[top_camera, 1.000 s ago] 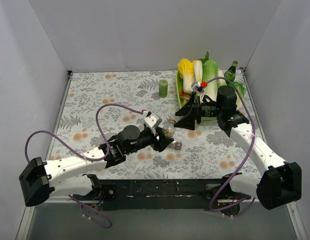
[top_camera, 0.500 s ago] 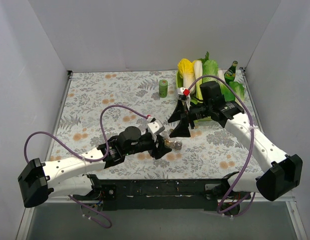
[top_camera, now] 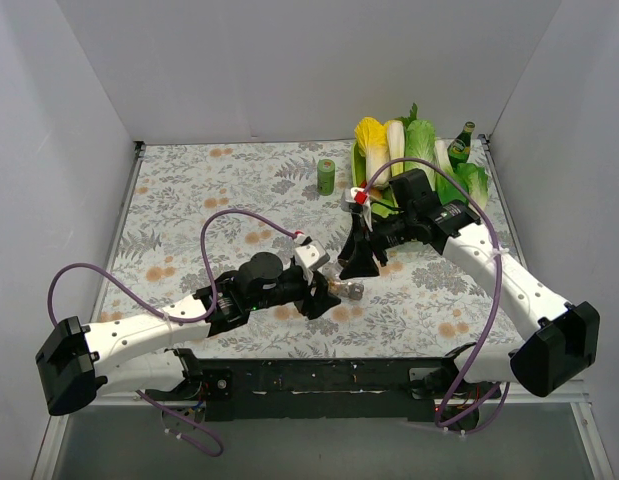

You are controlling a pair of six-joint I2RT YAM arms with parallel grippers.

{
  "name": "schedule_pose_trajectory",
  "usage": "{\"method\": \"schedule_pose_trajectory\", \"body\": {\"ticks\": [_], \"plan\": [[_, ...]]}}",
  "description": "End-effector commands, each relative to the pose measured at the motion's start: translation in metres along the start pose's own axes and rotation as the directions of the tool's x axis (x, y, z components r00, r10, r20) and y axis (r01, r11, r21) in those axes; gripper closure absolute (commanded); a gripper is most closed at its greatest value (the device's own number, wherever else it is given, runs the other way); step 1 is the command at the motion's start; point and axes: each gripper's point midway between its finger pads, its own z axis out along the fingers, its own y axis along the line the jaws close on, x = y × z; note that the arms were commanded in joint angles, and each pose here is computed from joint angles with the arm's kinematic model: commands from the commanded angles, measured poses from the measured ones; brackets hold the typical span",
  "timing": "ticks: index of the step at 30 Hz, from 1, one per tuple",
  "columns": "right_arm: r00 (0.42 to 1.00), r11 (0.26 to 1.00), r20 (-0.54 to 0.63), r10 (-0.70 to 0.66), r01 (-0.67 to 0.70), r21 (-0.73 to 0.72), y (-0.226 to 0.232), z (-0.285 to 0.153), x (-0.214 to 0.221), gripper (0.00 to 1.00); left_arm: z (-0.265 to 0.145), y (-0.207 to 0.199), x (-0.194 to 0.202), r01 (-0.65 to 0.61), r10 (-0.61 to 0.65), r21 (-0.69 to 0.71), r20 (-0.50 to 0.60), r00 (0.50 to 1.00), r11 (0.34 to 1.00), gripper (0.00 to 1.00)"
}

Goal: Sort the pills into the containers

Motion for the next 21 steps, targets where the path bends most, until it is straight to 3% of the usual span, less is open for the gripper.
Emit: {"method": "schedule_pose_trajectory", "body": {"ticks": [1,3,7,11,17,19,20,21], "plan": [[0.999,0.999,-0.001,-0.047,0.047,-0.008,0.0014,-0.0027,-0.0097,0.47,-0.007,-0.0056,-0.0329,-0.04,0.038,0.012,0.085,0.996,0.999,0.94],[0.999,0.999,-0.01,-0.034,0.034,-0.019,0.0019,-0.0016,-0.0061,0.59,-0.0078,-0.0052,-0.032,-0.042,0.041,0.01,0.085,0.996,0.999,0.94],[0.999,0.998,0.002,-0.037,0.037,-0.052,0.0071,-0.0004,-0.0076,0.64,-0.0087,-0.0059,-0.0342,-0.048,0.046,0.013,0.097,0.994,0.999,0.94],[1.0,0.998,-0.005,-0.023,0.023,-0.051,0.0048,0.0018,-0.0048,0.4,-0.0103,-0.0089,-0.0371,-0.065,0.061,0.029,0.113,0.992,0.997,0.94],[1.0,0.998,-0.004,-0.012,0.011,-0.063,0.0053,0.0032,-0.0018,0.36,-0.0136,-0.0107,-0.0402,-0.084,0.079,0.036,0.129,0.989,0.996,0.94],[1.0,0.997,0.001,-0.013,0.013,-0.074,0.0074,0.0035,-0.0029,0.4,-0.013,-0.01,-0.0386,-0.084,0.079,0.036,0.123,0.989,0.996,0.94],[1.0,0.997,0.003,-0.013,0.013,-0.075,0.0077,0.003,-0.0035,0.53,-0.0127,-0.0096,-0.0374,-0.085,0.08,0.035,0.118,0.99,0.996,0.94],[1.0,0.996,0.008,-0.016,0.016,-0.082,0.009,0.0032,-0.0054,0.59,-0.0122,-0.0094,-0.0366,-0.084,0.079,0.035,0.114,0.99,0.996,0.94]]}}
